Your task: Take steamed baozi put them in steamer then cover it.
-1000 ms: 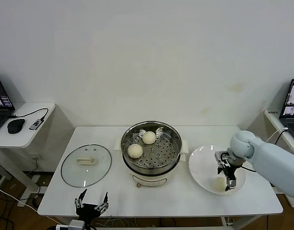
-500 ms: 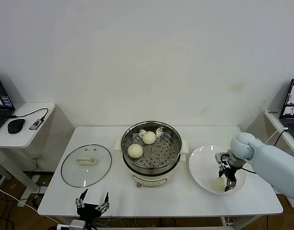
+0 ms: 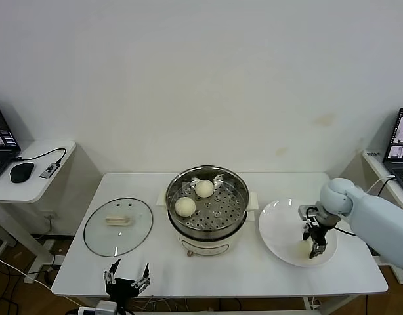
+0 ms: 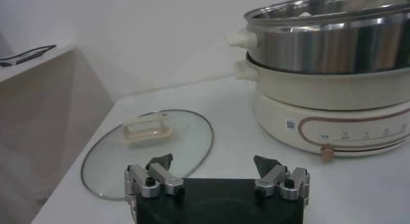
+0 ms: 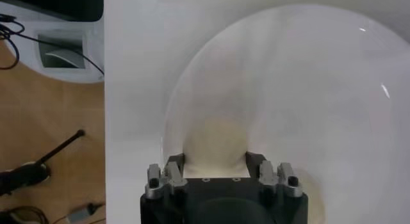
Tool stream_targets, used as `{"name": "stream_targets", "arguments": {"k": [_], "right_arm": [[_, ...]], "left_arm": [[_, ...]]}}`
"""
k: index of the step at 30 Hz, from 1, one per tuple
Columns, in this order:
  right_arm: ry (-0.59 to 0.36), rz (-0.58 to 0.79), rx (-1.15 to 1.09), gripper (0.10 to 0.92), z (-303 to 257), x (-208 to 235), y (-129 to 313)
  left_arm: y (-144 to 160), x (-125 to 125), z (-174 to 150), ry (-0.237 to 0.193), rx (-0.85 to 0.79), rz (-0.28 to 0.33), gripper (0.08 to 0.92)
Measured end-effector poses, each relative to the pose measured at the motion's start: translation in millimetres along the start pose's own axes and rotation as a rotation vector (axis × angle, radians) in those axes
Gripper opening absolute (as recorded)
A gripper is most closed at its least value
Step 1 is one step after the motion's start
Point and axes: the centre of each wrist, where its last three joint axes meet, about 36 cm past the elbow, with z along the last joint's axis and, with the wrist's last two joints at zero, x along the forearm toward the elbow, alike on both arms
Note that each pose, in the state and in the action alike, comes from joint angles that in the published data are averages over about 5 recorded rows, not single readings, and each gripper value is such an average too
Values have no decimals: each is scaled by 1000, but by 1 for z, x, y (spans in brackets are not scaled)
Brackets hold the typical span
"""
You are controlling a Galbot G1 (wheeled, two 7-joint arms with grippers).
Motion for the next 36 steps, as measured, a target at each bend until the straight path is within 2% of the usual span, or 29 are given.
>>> {"name": "stream_targets", "arguments": {"k": [11, 21, 36], "right_arm": [[-34, 86, 16, 594, -11, 74, -32], [-87, 153, 106, 594, -55, 146, -64], [-205, 131, 447, 594, -140, 203, -95]], "left_arm": [[0, -2, -4, -16, 9, -2, 823], [2, -3, -7, -26, 11, -10, 823], [5, -2, -10, -38, 18, -19, 823]]}}
